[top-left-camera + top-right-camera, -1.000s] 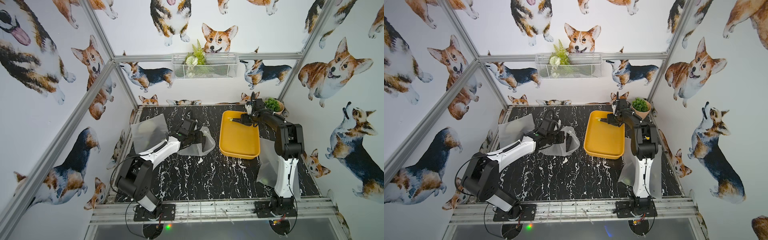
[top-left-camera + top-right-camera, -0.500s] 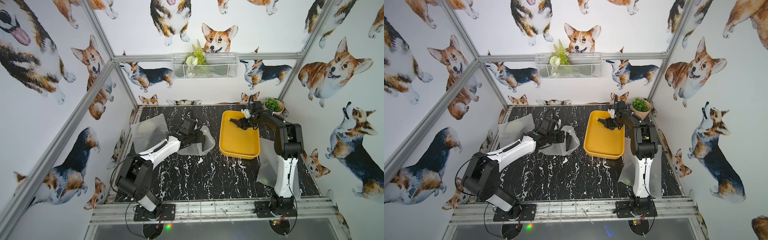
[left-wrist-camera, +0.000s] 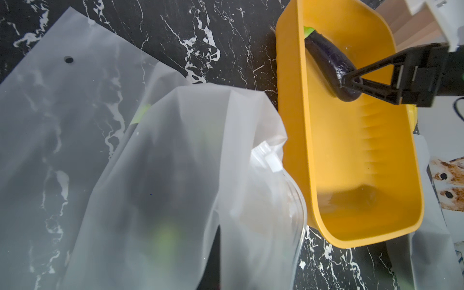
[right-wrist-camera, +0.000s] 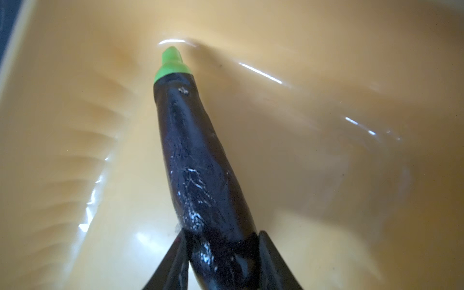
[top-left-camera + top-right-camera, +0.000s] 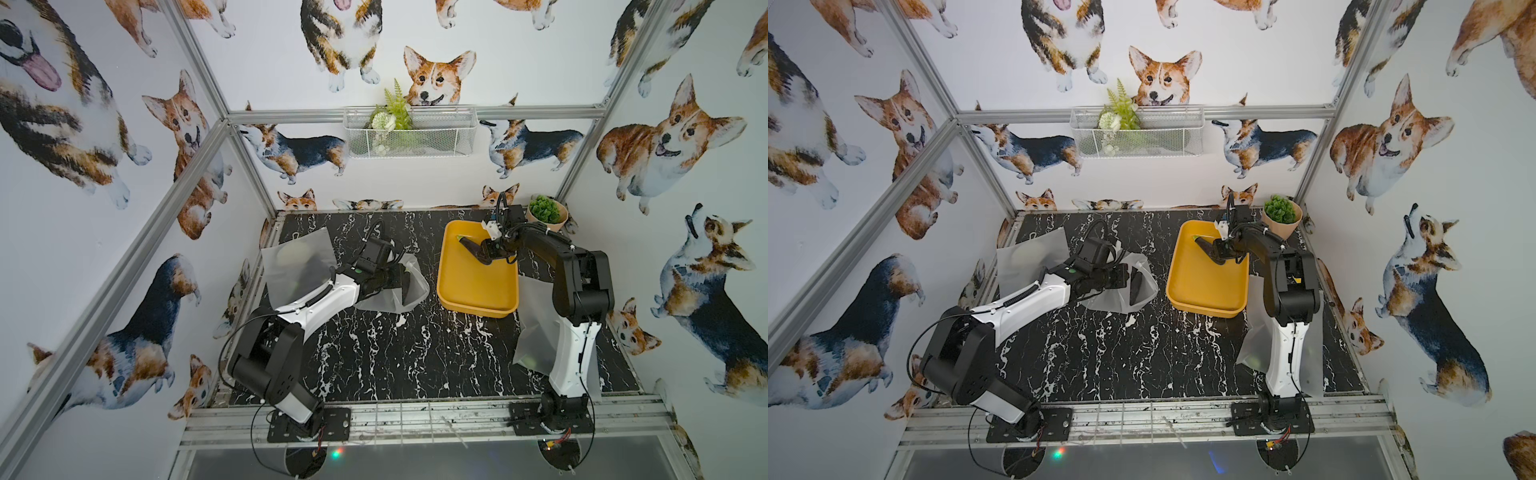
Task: Place the eggplant in a zip-top bag and seal the zipper
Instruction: Pick up the eggplant from the basket, then place the eggplant in the zipper food storage bag.
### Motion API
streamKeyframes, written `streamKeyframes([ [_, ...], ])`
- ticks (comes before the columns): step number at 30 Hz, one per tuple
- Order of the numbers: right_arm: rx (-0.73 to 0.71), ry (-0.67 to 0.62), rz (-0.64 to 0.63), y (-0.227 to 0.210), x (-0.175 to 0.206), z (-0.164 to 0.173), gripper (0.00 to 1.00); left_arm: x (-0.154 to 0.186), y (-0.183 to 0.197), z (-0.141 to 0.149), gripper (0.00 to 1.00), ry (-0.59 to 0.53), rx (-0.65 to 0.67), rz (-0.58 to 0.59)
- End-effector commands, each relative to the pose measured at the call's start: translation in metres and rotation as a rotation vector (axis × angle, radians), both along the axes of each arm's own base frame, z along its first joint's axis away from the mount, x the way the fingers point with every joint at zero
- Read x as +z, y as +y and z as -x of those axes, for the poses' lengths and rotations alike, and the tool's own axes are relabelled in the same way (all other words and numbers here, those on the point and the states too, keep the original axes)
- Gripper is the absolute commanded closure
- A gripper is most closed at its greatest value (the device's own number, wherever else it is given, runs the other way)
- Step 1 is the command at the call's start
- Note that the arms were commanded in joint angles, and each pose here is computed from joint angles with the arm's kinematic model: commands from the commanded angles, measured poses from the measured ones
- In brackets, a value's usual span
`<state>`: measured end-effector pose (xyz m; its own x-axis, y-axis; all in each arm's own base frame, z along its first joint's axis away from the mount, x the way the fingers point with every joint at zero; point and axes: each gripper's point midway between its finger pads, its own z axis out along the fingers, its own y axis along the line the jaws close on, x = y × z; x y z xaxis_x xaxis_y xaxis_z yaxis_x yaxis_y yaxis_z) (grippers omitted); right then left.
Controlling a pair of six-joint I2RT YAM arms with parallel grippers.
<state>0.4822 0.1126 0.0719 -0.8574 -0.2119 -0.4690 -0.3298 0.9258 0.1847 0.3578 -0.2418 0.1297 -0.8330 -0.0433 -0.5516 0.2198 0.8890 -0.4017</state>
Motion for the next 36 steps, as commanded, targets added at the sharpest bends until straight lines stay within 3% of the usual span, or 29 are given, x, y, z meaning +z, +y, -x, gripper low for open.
streamKeyframes([
  [1,-0.007,-0.044,0.020,0.006,0.027,0.018,0.63,0.008,0.000,-0.001,1.00,-0.019,0.011,0.014],
  [8,-0.074,-0.037,-0.042,0.032,0.059,0.096,0.64,0.015,-0.001,-0.006,1.00,-0.032,0.036,0.031],
  [13,-0.017,-0.073,-0.124,0.080,0.086,0.172,0.62,0.016,-0.007,-0.004,1.00,-0.026,0.048,0.063],
  [18,-0.010,-0.073,-0.237,0.111,0.090,0.222,0.62,0.013,-0.013,0.003,1.00,-0.018,0.033,0.055],
  [23,0.036,-0.031,-0.273,0.141,0.081,0.238,0.62,0.017,-0.020,0.010,1.00,-0.030,0.021,0.063],
  [36,0.003,0.129,-0.262,0.182,0.058,0.225,0.61,0.028,-0.032,0.034,1.00,-0.047,-0.022,0.076],
])
